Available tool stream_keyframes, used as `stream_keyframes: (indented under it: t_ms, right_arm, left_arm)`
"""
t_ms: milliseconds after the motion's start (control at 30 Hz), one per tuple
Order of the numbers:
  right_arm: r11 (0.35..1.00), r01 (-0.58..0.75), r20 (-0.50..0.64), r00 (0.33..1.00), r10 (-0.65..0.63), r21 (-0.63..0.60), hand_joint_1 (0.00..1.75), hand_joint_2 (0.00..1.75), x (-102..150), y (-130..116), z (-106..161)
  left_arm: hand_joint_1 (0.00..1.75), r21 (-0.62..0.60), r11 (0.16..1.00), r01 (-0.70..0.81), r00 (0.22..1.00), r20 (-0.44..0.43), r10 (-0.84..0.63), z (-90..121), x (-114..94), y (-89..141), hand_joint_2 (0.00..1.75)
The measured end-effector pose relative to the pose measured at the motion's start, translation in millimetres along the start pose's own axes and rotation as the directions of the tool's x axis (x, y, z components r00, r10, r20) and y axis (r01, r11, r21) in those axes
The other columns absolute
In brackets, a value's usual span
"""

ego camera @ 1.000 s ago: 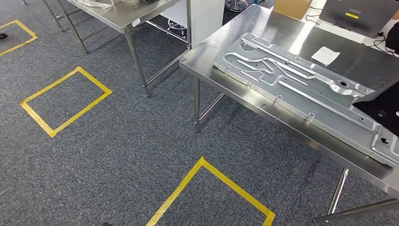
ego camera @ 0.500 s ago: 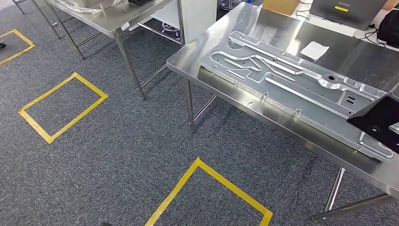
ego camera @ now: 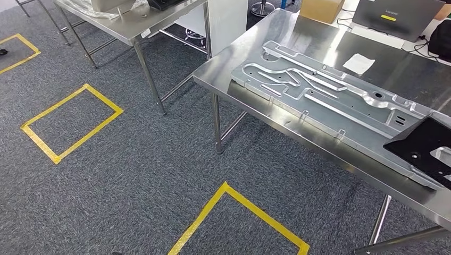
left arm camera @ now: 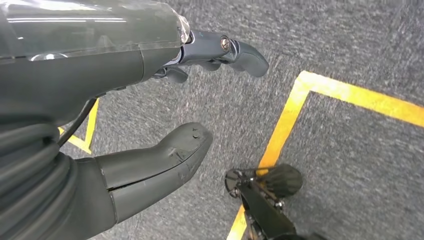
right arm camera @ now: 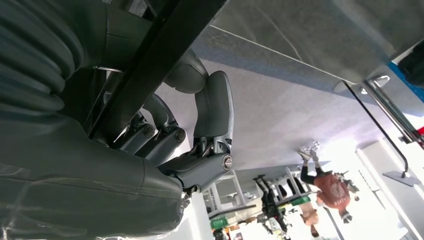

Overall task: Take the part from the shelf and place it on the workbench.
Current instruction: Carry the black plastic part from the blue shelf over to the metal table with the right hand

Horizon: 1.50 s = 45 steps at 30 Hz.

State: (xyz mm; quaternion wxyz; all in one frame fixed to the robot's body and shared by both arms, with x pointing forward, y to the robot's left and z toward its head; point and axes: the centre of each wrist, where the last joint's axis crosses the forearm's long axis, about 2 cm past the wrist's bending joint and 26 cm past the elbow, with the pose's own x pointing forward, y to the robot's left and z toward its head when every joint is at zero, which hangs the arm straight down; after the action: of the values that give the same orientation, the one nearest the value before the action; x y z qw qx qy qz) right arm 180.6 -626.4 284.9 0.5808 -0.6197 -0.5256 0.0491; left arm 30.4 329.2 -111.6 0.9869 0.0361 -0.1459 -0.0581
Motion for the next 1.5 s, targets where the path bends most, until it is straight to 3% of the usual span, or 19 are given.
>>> stream_keyframes:
  t_ms: [400,733,933,1300,1400,1500]
  right_arm:
    - [1.000,-0.010,0.002,1.000,0.010,-0.001,1.75,1.75,1,1,0]
    - [0.999,-0.018,-0.025,0.999,0.019,0.043,1.75,1.75,-8,11,10]
    - [0.999,-0.031,-0.008,0.999,0.032,0.027,1.75,1.75,-5,4,6]
    - [0.995,-0.095,-0.004,0.995,0.095,0.038,1.75,1.75,-4,7,7]
    - [0.983,-0.182,0.038,0.983,0.181,0.023,1.75,1.75,19,27,-1]
    - [0.968,-0.249,0.105,0.964,0.244,0.034,1.75,1.75,63,79,-1]
  left_arm:
    - [0.00,-0.006,1.000,-0.001,1.000,0.012,0.001,-1,6,-1,1.75]
    - [0.00,-0.001,1.000,-0.012,1.000,0.007,0.012,2,-8,6,1.75]
    - [0.00,-0.007,1.000,-0.023,0.999,0.036,0.023,0,1,3,1.75]
    - [0.00,-0.002,1.000,-0.025,0.999,0.035,0.025,0,0,-1,1.75]
    - [0.00,-0.006,1.000,-0.012,0.999,0.042,0.012,0,2,-1,1.75]
    - [0.00,-0.019,1.000,0.001,0.998,0.067,0.000,-2,9,-1,1.75]
